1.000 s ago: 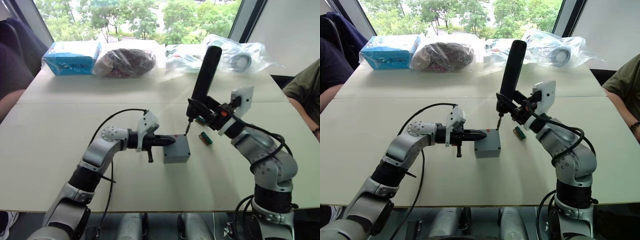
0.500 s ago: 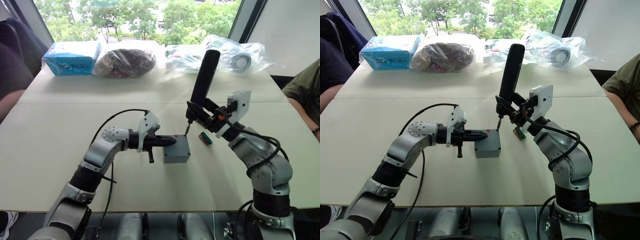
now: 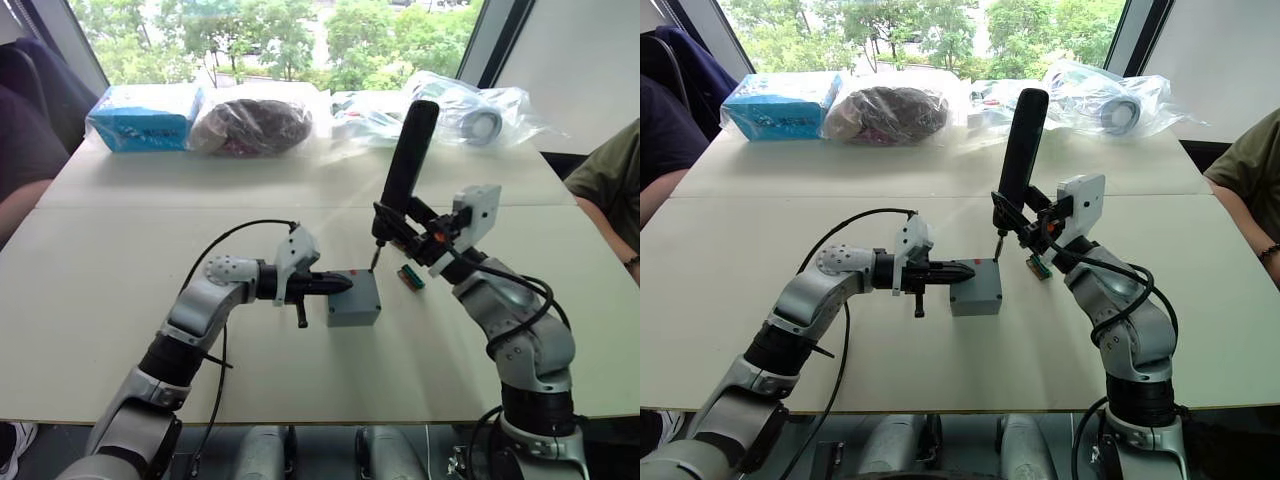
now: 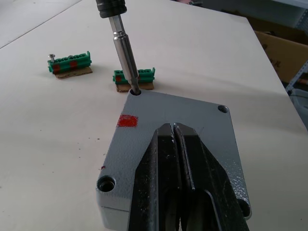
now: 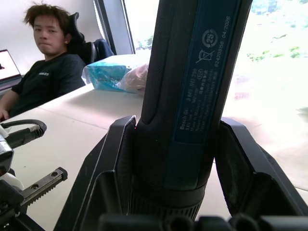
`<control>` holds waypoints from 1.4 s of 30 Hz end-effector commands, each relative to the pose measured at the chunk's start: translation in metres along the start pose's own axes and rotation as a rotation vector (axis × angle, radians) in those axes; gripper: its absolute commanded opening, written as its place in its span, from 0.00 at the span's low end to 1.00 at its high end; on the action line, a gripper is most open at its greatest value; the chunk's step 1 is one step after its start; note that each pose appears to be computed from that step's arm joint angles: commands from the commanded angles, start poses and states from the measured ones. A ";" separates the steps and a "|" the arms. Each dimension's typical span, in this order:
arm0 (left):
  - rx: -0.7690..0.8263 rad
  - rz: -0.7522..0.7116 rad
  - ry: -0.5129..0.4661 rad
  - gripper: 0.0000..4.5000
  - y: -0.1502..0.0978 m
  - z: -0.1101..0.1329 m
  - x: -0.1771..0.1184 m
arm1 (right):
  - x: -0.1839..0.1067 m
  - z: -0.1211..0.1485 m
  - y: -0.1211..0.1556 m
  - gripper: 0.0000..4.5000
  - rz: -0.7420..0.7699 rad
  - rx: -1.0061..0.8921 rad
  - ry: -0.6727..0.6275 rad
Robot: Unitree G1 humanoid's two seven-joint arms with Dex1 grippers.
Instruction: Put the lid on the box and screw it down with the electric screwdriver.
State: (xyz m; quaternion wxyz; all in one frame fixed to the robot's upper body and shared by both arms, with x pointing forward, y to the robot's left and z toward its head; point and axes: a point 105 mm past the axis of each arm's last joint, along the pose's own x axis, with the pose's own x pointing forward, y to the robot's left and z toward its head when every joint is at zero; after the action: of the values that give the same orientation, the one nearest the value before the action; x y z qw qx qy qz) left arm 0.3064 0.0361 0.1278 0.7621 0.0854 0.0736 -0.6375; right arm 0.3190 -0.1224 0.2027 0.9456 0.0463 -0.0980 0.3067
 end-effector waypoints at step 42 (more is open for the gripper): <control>-0.018 -0.013 0.065 0.00 -0.004 -0.021 0.002 | -0.014 -0.053 0.016 0.42 0.016 -0.077 0.173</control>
State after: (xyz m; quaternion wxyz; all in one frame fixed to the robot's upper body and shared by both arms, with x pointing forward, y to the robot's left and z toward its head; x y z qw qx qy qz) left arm 0.3042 0.0384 0.1160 0.7597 0.0946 0.0865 -0.6376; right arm 0.3063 -0.1074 0.1822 0.9454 -0.0210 -0.0965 0.3104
